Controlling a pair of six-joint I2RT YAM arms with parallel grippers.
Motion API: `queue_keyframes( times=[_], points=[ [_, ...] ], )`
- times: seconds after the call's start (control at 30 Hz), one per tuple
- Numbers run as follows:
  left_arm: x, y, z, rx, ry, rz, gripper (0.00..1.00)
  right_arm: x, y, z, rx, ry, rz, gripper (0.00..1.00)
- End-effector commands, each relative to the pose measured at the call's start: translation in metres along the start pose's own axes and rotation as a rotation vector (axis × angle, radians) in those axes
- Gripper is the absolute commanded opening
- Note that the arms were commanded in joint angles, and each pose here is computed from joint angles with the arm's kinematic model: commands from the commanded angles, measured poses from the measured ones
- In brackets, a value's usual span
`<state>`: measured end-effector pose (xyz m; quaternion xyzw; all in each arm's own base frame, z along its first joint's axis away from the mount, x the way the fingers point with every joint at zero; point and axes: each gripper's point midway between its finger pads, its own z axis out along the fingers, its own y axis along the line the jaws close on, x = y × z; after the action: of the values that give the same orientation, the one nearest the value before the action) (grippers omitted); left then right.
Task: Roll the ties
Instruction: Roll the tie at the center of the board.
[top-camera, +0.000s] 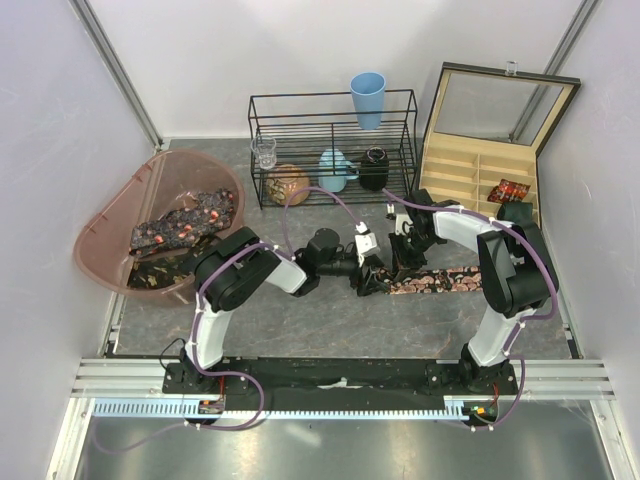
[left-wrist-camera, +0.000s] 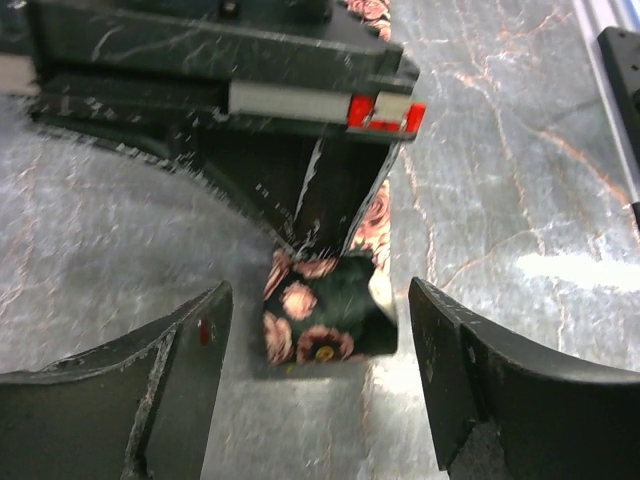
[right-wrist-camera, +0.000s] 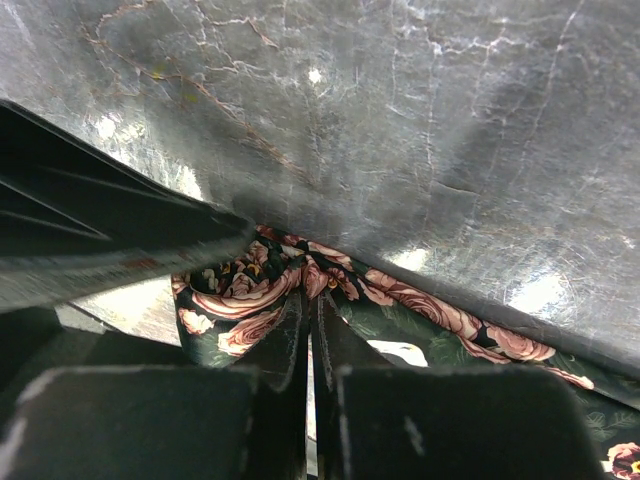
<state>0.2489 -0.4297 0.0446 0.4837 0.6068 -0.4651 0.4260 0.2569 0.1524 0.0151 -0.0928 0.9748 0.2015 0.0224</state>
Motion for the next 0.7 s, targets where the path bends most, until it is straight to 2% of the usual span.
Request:
queue_keyframes(
  times=[0.0, 0.1, 0.2, 0.23, 0.37, 0.4, 0.47, 0.5, 0.53, 0.67],
  points=[
    [-0.011, -0.006, 0.014, 0.020, -0.024, -0.042, 0.77, 0.013, -0.048, 0.018, 0.210, 0.042, -0.037, 0.00],
    [-0.001, -0.006, 0.019, -0.006, 0.025, -0.064, 0.70, 0.013, -0.044, 0.017, 0.189, 0.038, -0.036, 0.00],
    [0.011, -0.007, 0.014, -0.019, 0.074, -0.043, 0.53, 0.008, -0.037, 0.014, 0.152, 0.021, -0.037, 0.00],
    [0.015, -0.006, 0.012, -0.024, 0.088, -0.025, 0.44, 0.006, -0.032, 0.013, 0.127, 0.016, -0.036, 0.00],
    [0.041, -0.010, -0.002, -0.030, 0.188, 0.011, 0.24, -0.004, -0.012, 0.006, 0.017, -0.005, -0.043, 0.00],
    [0.042, -0.009, -0.004, -0.035, 0.199, 0.058, 0.18, -0.009, -0.008, 0.003, -0.009, -0.017, -0.044, 0.00],
    [0.055, -0.006, -0.012, -0.072, 0.265, 0.072, 0.15, -0.014, 0.002, -0.003, -0.062, -0.026, -0.040, 0.06],
    [0.053, -0.005, -0.015, -0.078, 0.271, 0.100, 0.13, -0.021, 0.003, -0.011, -0.086, -0.038, -0.028, 0.16],
    [0.054, -0.004, -0.017, -0.086, 0.279, 0.113, 0.12, -0.023, 0.009, -0.015, -0.129, -0.039, -0.013, 0.20],
    [0.063, -0.002, -0.031, -0.108, 0.337, 0.177, 0.11, -0.025, 0.008, -0.035, -0.185, -0.039, 0.056, 0.30]
  ],
)
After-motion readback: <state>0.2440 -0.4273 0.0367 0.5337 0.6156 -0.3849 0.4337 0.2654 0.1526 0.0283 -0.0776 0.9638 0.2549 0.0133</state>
